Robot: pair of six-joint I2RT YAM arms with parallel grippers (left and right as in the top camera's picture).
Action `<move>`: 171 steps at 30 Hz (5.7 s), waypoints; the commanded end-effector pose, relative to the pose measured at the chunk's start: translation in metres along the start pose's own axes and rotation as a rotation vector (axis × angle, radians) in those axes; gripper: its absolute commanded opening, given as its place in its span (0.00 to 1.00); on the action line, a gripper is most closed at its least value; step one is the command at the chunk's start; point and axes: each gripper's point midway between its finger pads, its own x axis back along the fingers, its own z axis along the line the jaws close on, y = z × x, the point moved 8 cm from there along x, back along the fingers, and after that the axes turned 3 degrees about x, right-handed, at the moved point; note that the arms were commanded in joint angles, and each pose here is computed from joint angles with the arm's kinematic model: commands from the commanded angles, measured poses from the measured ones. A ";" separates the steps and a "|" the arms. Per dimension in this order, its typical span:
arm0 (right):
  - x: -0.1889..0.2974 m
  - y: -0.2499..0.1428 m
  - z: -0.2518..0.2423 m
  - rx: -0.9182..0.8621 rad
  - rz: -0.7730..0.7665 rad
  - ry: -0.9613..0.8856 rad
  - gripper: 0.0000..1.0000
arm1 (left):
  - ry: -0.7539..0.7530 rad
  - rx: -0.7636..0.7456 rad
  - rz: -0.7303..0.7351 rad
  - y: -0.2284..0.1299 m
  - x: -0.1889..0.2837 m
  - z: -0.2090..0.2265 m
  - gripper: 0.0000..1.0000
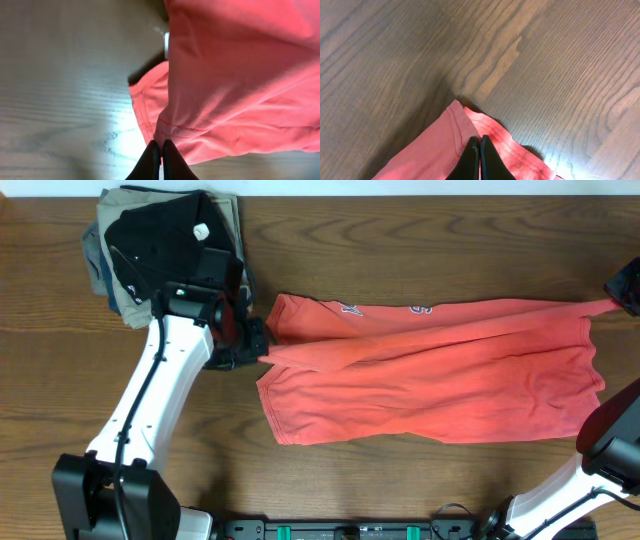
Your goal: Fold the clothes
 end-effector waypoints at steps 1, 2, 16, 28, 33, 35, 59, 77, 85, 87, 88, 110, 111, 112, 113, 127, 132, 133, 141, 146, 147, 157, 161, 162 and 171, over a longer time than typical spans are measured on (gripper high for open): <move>0.005 0.007 -0.007 -0.028 -0.030 -0.029 0.01 | 0.003 0.011 0.037 -0.009 -0.006 0.003 0.06; 0.004 0.007 -0.007 -0.026 -0.025 -0.031 0.01 | 0.007 0.013 0.046 -0.011 -0.009 0.004 0.06; -0.003 -0.001 -0.006 -0.015 0.024 -0.035 0.44 | 0.105 0.002 0.061 -0.016 -0.012 0.016 0.37; -0.001 -0.015 0.028 0.117 0.103 0.195 0.15 | -0.081 -0.077 -0.145 0.018 -0.012 -0.018 0.06; -0.012 -0.030 0.040 0.149 0.153 0.189 0.01 | -0.092 -0.129 -0.141 0.019 -0.033 -0.035 0.06; -0.021 -0.036 0.043 0.158 0.180 0.184 0.01 | -0.084 -0.137 -0.117 0.020 -0.045 -0.038 0.06; -0.125 -0.098 0.049 0.280 0.443 0.125 0.01 | 0.030 -0.066 -0.051 0.061 -0.166 -0.004 0.06; -0.145 -0.093 0.060 0.283 0.362 0.135 0.01 | 0.181 0.217 -0.149 0.102 -0.142 0.112 0.06; -0.121 -0.054 0.075 0.248 0.260 0.138 0.01 | 0.163 0.179 -0.223 0.109 -0.102 0.102 0.06; -0.102 -0.033 0.076 0.214 0.233 0.126 0.01 | 0.152 0.180 -0.261 0.107 -0.078 0.097 0.06; -0.091 -0.022 0.076 0.200 0.225 0.125 0.02 | 0.146 0.187 -0.277 0.105 -0.066 0.095 0.06; 0.085 -0.022 0.037 0.091 0.422 0.103 0.17 | -0.042 0.181 -0.243 -0.049 0.098 0.064 0.95; 0.094 -0.024 0.035 0.096 0.429 0.106 0.17 | -0.048 0.181 -0.234 -0.056 0.100 0.063 0.94; 0.100 -0.025 0.035 0.114 0.424 0.130 0.17 | -0.049 0.181 -0.226 -0.061 0.101 0.064 0.95; 0.108 -0.027 0.034 0.125 0.422 0.161 0.17 | -0.046 0.182 -0.216 -0.068 0.101 0.064 0.95; 0.160 -0.085 -0.001 0.157 0.369 0.222 0.47 | -0.163 0.137 0.032 -0.110 0.007 0.042 0.89; 0.138 -0.119 -0.010 0.158 0.398 0.216 0.99 | -0.187 0.120 0.025 -0.112 -0.030 0.031 0.89; 0.131 -0.125 -0.011 0.158 0.413 0.211 0.99 | -0.191 0.114 0.025 -0.112 -0.034 0.028 0.88; 0.070 -0.176 -0.012 0.148 0.538 0.234 0.99 | -0.148 0.091 0.134 -0.115 -0.078 0.001 0.82; 0.058 -0.188 -0.015 0.149 0.558 0.220 0.99 | -0.065 0.125 0.219 -0.119 -0.101 0.004 0.76; 0.058 -0.188 -0.015 0.150 0.557 0.216 0.99 | -0.054 0.129 0.232 -0.120 -0.104 0.005 0.76; 0.056 -0.185 -0.018 0.122 0.532 0.168 0.99 | -0.043 0.147 0.245 -0.117 -0.122 0.000 0.76; 0.056 -0.184 -0.018 0.120 0.529 0.166 0.99 | -0.033 0.142 0.237 -0.117 -0.130 -0.005 0.74; 0.055 -0.184 -0.018 0.120 0.528 0.165 0.99 | -0.028 0.138 0.236 -0.117 -0.131 -0.005 0.73; 0.054 -0.183 -0.020 0.121 0.512 0.140 0.99 | -0.018 0.133 0.220 -0.115 -0.129 -0.005 0.06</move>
